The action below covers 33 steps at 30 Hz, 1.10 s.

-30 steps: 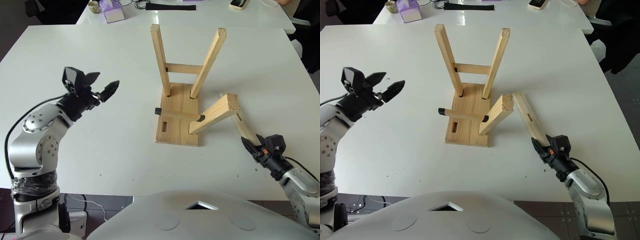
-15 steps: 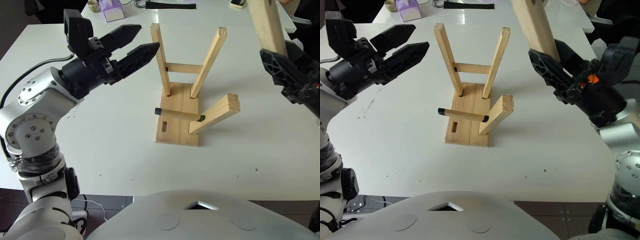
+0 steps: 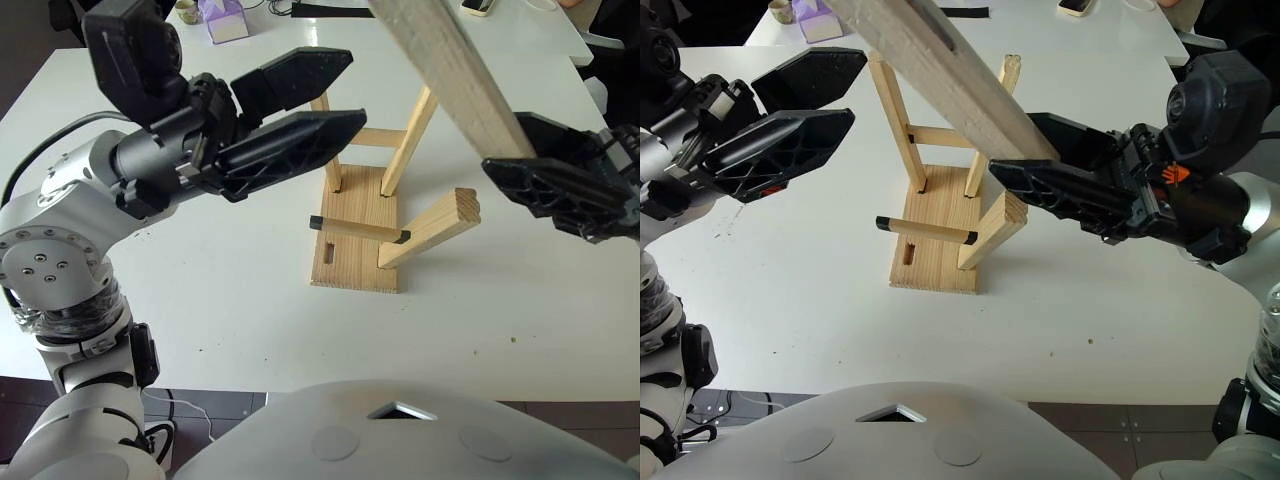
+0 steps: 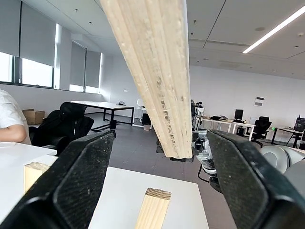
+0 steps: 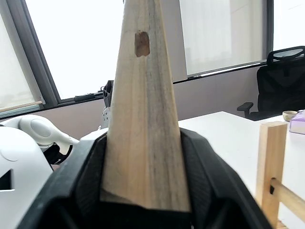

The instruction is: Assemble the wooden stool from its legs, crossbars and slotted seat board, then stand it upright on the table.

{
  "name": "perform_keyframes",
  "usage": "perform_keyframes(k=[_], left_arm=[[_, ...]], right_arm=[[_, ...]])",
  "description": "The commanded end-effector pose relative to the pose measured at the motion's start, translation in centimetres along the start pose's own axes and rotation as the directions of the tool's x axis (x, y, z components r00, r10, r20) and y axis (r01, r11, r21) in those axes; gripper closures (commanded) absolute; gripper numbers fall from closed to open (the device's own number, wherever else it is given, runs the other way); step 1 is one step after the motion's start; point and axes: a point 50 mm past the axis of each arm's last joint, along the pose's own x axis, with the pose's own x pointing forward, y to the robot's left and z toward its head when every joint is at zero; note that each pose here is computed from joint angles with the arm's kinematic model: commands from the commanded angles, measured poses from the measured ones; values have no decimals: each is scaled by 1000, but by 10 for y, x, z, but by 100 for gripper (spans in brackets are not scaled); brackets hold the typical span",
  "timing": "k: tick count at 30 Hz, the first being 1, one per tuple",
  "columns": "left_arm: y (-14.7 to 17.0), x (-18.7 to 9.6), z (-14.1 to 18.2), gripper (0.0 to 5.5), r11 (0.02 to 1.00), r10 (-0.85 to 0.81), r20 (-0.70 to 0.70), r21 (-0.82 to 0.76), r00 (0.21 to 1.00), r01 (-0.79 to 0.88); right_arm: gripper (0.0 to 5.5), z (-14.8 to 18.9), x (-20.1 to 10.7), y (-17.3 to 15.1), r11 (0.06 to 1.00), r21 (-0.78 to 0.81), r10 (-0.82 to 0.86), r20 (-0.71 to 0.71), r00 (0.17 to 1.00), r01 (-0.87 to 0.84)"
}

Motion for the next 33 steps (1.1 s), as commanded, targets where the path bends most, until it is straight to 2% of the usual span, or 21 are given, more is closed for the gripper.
perform_keyframes(k=[1, 12, 26, 33], left_arm=[[-3, 3, 1, 194, 1000, -20, 8, 7, 1000, 20], [-11, 7, -12, 194, 994, -95, -26, -55, 995, 93], [-11, 18, -7, 194, 994, -96, -31, -60, 995, 94], [-11, 12, -22, 194, 995, -94, -145, -54, 985, 87]], right_arm=[[346, -5, 6, 4, 997, 53, 64, -44, 997, -62], [346, -24, 4, -1, 986, 143, 98, -114, 989, -81], [346, -38, -3, -5, 992, 99, 99, -263, 960, -76], [346, -34, -1, -5, 994, 64, 102, -271, 957, -88]])
